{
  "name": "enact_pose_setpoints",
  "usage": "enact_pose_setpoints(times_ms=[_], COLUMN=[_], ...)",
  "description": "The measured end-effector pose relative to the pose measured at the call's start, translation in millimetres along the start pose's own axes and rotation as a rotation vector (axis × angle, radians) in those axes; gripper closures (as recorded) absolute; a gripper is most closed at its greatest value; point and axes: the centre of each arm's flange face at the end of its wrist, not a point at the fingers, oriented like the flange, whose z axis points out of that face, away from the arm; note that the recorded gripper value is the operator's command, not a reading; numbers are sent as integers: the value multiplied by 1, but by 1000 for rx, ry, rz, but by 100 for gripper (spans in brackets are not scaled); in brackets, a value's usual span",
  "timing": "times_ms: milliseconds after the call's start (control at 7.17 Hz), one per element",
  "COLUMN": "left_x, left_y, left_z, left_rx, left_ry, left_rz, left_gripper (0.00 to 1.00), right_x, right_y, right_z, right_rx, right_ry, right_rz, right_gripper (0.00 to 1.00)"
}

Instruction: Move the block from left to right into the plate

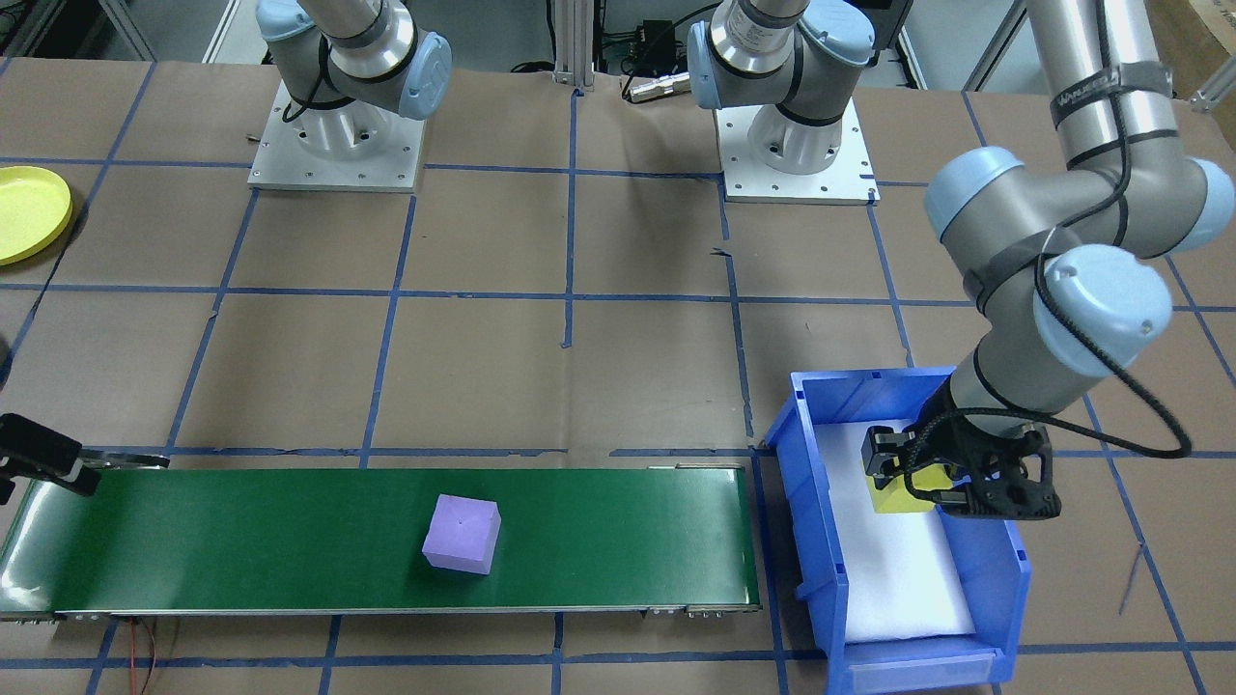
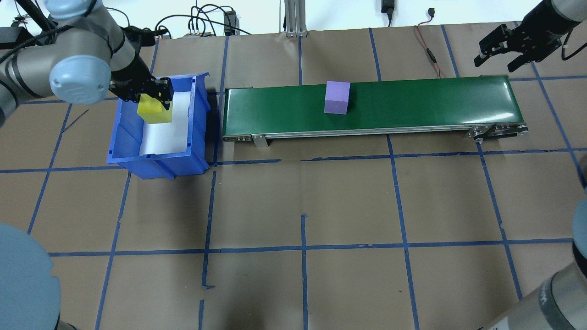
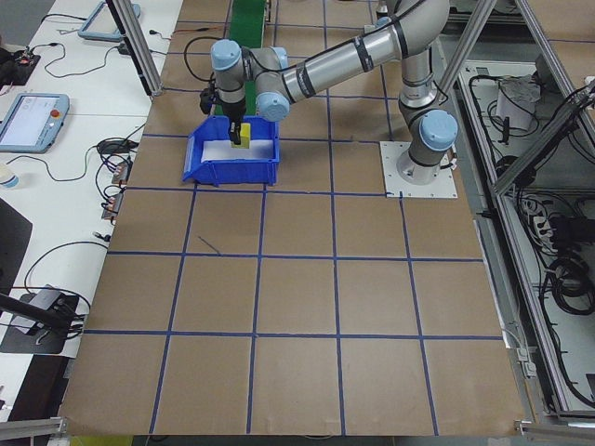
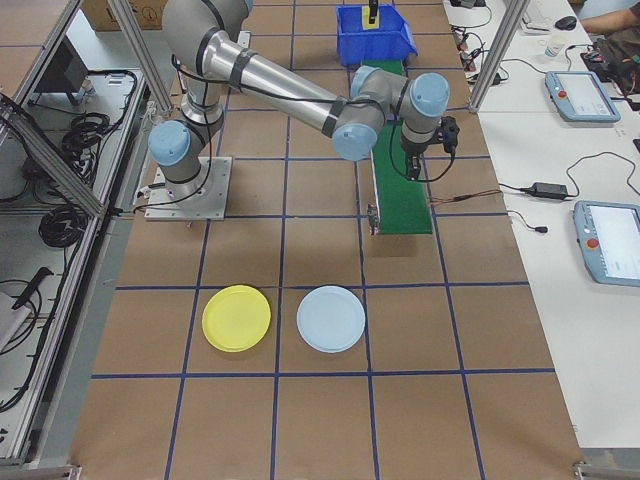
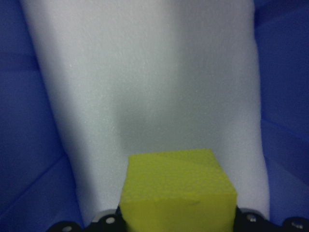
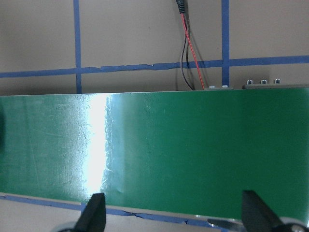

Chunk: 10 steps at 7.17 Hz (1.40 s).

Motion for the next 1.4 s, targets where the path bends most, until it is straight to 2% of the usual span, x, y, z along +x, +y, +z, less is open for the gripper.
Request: enact_pose_setpoints(times_ms=[140, 279, 419, 558, 698, 837, 1116, 1256, 1395], left_x=[35, 80, 129, 175, 203, 215, 216, 216, 216], left_y=[-6, -13, -20, -22, -21, -19, -17, -17, -18], left_z=[-32, -39, -23, 6, 34, 51, 62, 65, 68], left_rx=[12, 36, 63, 58, 34, 16, 13, 14, 14], left_ry=[2, 6, 11, 17, 18, 12, -21, -29, -33], left_rz=[5, 7, 23, 40, 77, 123, 158, 158, 159], left_gripper=[47, 47, 47, 47, 47, 47, 46, 30, 0], right_x=[6, 9, 10, 12, 11, 10, 10, 10, 10], right_y=[-4, -3, 2, 7, 10, 10, 12, 12, 10], right_z=[13, 19, 27, 34, 36, 37, 40, 42, 42], right_rx=[-14, -28, -48, -58, -42, -27, -25, -26, -23], right_ry=[-5, -4, 4, 20, 22, 12, 8, 2, -2], right_rz=[1, 2, -25, -72, -75, -27, 39, 49, 54], right_gripper=[0, 0, 0, 0, 0, 0, 0, 0, 0])
